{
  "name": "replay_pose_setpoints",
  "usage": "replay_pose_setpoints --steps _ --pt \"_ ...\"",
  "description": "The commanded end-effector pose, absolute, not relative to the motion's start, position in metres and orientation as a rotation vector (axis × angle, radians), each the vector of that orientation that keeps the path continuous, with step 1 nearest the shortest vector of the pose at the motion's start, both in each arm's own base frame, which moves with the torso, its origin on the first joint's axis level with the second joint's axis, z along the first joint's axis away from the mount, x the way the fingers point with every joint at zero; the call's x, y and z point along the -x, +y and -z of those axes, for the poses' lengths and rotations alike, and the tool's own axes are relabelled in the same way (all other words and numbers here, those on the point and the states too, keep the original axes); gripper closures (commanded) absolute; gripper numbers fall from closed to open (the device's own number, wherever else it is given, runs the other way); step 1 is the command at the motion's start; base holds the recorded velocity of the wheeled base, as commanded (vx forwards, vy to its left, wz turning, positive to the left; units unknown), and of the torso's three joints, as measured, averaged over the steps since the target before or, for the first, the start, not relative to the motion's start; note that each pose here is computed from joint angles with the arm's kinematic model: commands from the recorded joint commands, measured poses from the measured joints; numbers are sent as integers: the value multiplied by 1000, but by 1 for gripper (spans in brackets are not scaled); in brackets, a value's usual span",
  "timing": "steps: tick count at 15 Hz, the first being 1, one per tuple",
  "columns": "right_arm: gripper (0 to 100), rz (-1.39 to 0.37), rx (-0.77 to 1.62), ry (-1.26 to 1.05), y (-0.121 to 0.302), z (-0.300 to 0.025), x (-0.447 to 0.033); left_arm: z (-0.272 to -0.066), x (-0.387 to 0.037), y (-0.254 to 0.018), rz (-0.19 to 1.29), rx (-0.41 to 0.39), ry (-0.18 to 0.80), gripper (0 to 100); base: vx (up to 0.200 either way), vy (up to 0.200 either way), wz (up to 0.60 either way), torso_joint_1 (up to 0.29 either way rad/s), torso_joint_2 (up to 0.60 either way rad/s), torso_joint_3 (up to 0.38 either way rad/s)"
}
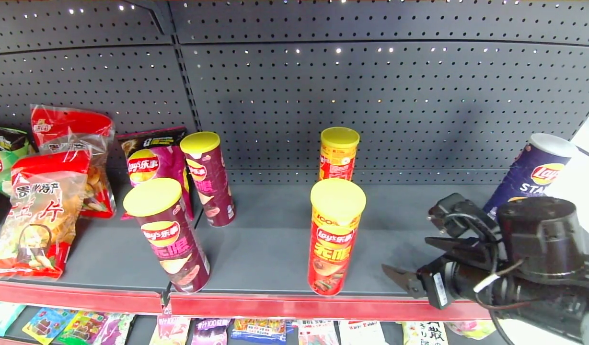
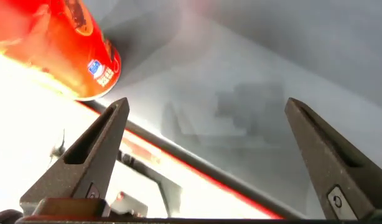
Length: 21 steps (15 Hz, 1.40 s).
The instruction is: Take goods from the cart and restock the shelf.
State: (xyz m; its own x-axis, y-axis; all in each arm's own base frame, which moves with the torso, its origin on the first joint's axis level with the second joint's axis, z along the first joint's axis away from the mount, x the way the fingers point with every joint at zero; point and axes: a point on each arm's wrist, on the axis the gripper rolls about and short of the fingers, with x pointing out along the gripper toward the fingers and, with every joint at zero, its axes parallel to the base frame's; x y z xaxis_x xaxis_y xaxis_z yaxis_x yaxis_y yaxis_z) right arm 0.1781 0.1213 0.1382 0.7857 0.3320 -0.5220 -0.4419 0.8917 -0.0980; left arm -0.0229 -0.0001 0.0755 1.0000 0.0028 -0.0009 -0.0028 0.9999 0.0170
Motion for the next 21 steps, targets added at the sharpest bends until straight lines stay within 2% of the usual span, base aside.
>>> replay_pose_setpoints --steps 1,4,7,10,12,15,17,20,21 --pt "0 -355 179 373 75 -157 -134 -76 23 0 -3 -17 0 0 0 0 0 0 0 0" --pt "0 -190 161 167 29 -176 -86 -76 23 0 -3 -17 0 0 0 0 0 0 0 0" --pt "0 81 184 135 -3 -185 -16 -75 23 0 -2 -17 2 0 0 0 0 0 0 0" --pt "0 185 163 137 -4 -152 39 -75 23 0 -2 -12 2 0 0 0 0 0 0 0" --pt "0 146 166 157 -4 -123 62 -75 23 0 0 -12 2 0 0 0 0 0 0 0" --pt "0 -13 113 124 0 -105 49 -75 23 0 0 -12 2 0 0 0 0 0 0 0" --pt "0 3 74 51 0 -85 30 -75 23 0 0 -12 2 0 0 0 0 0 0 0" --pt "0 8 60 -1 0 -83 26 -75 23 0 -3 -12 2 0 0 0 0 0 0 0" --pt "0 63 1 -3 -1 -83 26 -75 23 0 -2 -12 2 0 0 0 0 0 0 0"
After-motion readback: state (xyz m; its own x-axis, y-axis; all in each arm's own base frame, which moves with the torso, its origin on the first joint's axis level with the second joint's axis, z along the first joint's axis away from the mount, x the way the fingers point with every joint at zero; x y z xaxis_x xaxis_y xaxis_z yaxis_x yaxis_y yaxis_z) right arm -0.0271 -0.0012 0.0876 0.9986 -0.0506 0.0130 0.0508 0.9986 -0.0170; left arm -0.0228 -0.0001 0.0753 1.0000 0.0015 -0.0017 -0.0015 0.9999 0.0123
